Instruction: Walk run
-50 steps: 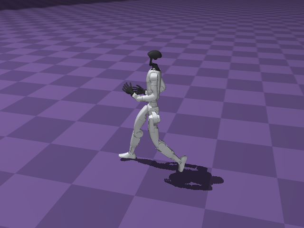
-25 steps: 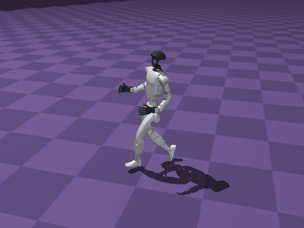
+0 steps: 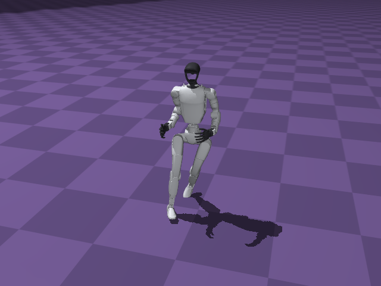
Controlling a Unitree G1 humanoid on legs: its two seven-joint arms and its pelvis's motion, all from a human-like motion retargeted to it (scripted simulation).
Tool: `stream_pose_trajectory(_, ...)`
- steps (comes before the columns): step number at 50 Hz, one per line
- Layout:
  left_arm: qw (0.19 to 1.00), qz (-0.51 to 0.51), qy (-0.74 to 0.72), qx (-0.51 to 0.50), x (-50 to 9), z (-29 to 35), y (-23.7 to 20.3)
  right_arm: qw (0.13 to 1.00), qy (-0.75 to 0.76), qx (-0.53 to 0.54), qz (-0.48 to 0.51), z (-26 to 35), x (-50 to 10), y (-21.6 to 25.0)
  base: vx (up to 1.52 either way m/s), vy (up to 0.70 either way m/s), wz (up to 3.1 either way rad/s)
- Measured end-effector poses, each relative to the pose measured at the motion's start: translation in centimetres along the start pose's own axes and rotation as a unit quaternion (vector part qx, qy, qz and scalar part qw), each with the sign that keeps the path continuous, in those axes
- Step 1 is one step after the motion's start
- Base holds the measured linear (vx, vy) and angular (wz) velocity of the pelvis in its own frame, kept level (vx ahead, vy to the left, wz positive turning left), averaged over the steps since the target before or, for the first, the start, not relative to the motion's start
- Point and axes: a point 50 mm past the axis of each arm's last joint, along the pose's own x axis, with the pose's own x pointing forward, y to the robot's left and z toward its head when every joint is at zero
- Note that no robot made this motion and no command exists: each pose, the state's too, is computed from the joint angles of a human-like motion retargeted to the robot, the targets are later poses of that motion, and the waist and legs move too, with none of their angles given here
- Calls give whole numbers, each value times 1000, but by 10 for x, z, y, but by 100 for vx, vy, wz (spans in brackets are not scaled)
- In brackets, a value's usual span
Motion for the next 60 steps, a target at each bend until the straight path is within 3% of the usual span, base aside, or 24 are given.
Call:
stream_pose_trajectory(3,998,-26,48,-41,-15,-20,-16,999,-18,-30,-22,7,13,-12,75,24,374)
stream_pose_trajectory(10,982,115,118,-93,-62,-40,-31,996,-63,-65,-19,24,40,-12,52,-14,108)
stream_pose_trajectory(23,967,204,126,-91,-78,-39,-16,993,-103,-55,-12,45,40,-32,86,-6,149)
stream_pose_trajectory(29,969,220,69,-90,-41,-28,-17,998,-65,-10,-8,22,25,-19,120,8,155)
stream_pose_trajectory(35,987,134,-45,-69,36,7,-24,995,-37,33,-85,6,-1,-30,98,7,248)
stream_pose_trajectory(43,975,67,-194,80,82,76,16,988,-88,60,-109,22,-1,-29,105,-53,225)
stream_pose_trajectory(47,979,111,-118,120,53,43,32,986,-136,53,-80,41,29,-29,108,-47,22)
stream_pose_trajectory(52,985,134,89,64,-35,-39,0,979,-201,19,-16,76,69,-21,174,-45,-18)
stream_pose_trajectory(60,938,230,251,68,-155,-60,-21,963,-269,28,-13,109,90,-23,201,-51,-38)
